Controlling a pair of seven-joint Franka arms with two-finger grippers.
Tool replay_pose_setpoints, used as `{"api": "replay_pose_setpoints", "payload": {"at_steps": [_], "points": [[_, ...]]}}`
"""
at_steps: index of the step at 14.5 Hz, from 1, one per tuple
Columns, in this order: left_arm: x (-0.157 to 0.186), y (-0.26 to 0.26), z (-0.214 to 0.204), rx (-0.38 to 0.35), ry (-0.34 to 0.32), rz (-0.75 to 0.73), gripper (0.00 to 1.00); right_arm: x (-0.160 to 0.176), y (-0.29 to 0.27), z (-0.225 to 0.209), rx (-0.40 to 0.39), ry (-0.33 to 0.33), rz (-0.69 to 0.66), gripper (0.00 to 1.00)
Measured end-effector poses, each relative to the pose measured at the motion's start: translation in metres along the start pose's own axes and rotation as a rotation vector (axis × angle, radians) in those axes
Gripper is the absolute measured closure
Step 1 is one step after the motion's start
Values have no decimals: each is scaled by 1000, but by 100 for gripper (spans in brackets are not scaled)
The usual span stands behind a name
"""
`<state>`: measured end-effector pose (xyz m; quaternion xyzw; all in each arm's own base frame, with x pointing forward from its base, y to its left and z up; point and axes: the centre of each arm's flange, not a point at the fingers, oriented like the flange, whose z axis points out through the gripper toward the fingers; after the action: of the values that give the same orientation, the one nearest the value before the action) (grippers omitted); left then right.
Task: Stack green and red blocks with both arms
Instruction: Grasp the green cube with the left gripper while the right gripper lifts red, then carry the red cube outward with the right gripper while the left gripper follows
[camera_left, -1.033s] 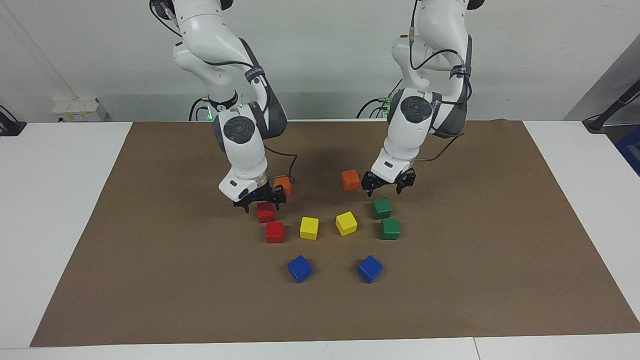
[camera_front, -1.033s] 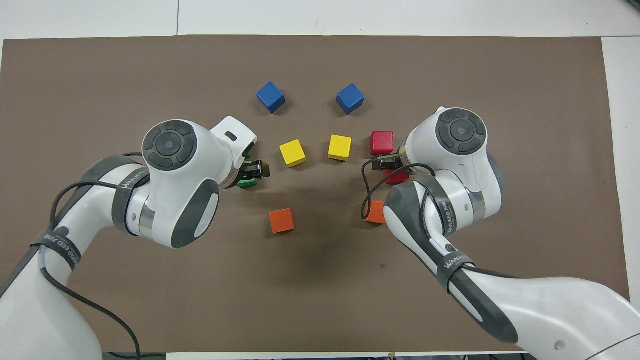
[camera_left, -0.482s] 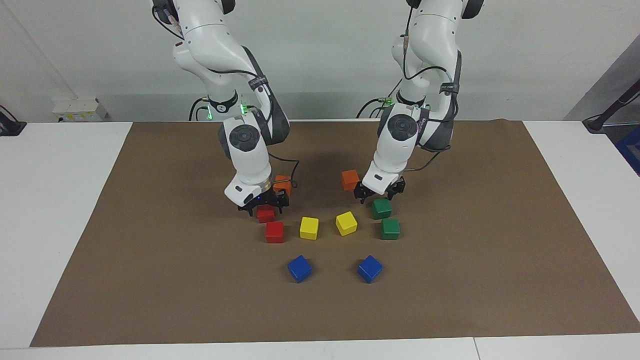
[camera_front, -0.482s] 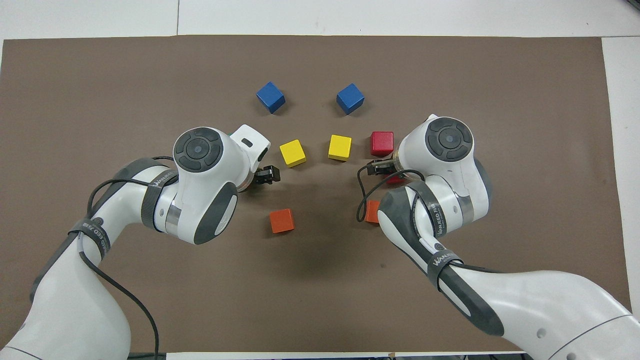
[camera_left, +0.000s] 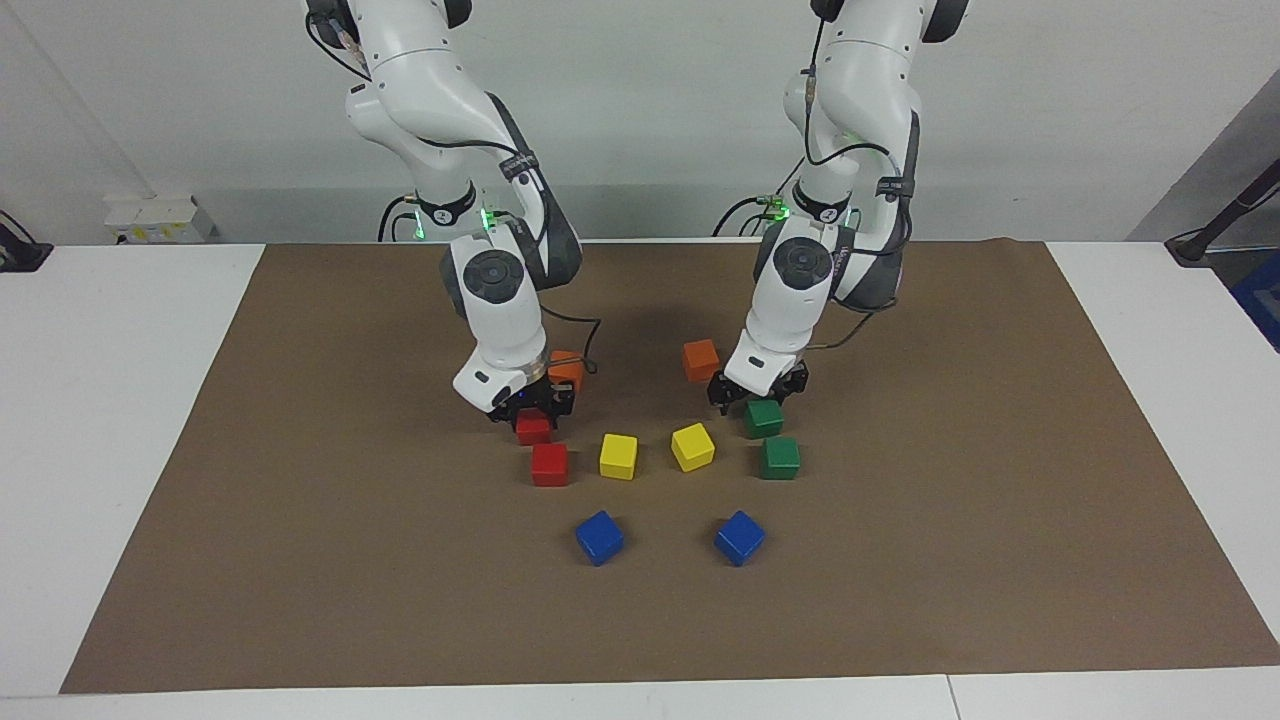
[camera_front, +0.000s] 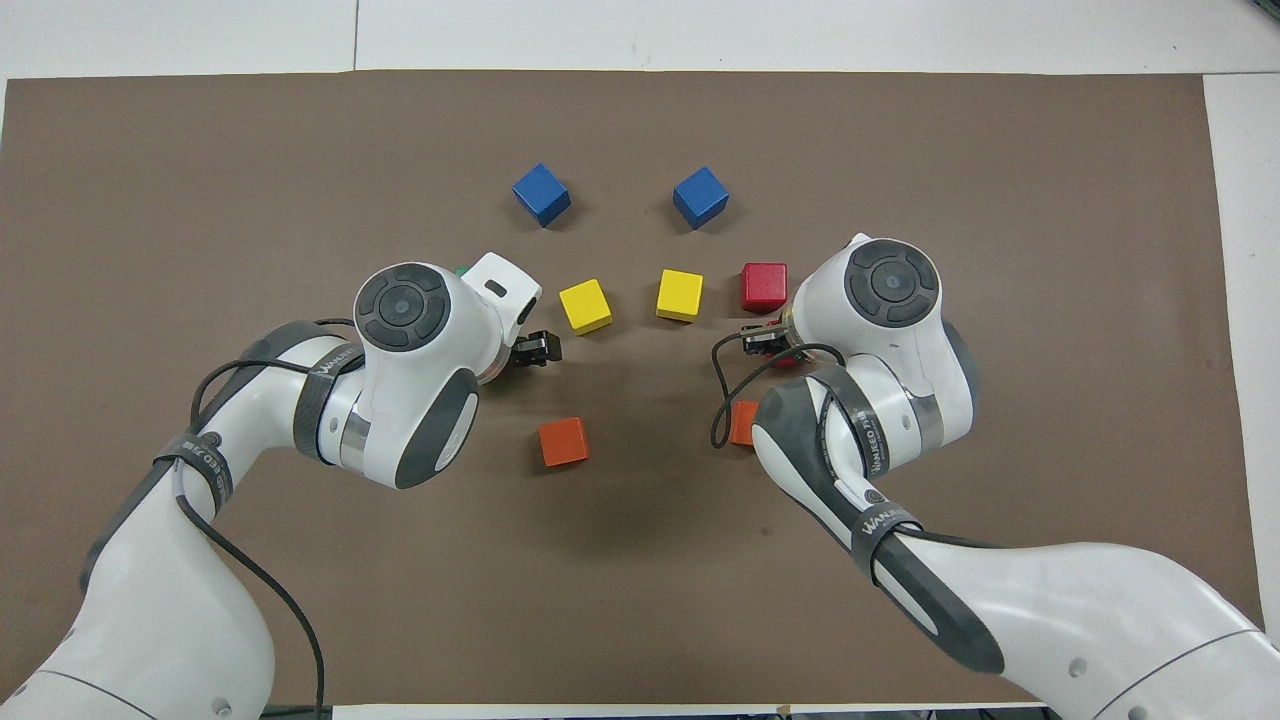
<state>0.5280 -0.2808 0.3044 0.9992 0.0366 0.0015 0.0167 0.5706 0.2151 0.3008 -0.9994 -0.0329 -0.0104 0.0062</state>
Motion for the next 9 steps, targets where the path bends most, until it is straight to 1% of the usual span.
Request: {"api": "replay_pose_setpoints", "payload": {"at_steps": [3, 5, 7, 9], "points": [[2, -1, 10, 19, 13, 21, 0, 4, 7, -6, -4, -3, 12, 45], [3, -2, 11, 28, 18, 29, 0, 17, 29, -33, -10, -8, 48, 45], [4, -3, 11, 27, 23, 29, 0, 34, 77, -69, -13, 0, 52, 45], [7, -3, 10, 27, 47, 38, 0, 43, 151, -89, -16, 14, 53, 45]]}}
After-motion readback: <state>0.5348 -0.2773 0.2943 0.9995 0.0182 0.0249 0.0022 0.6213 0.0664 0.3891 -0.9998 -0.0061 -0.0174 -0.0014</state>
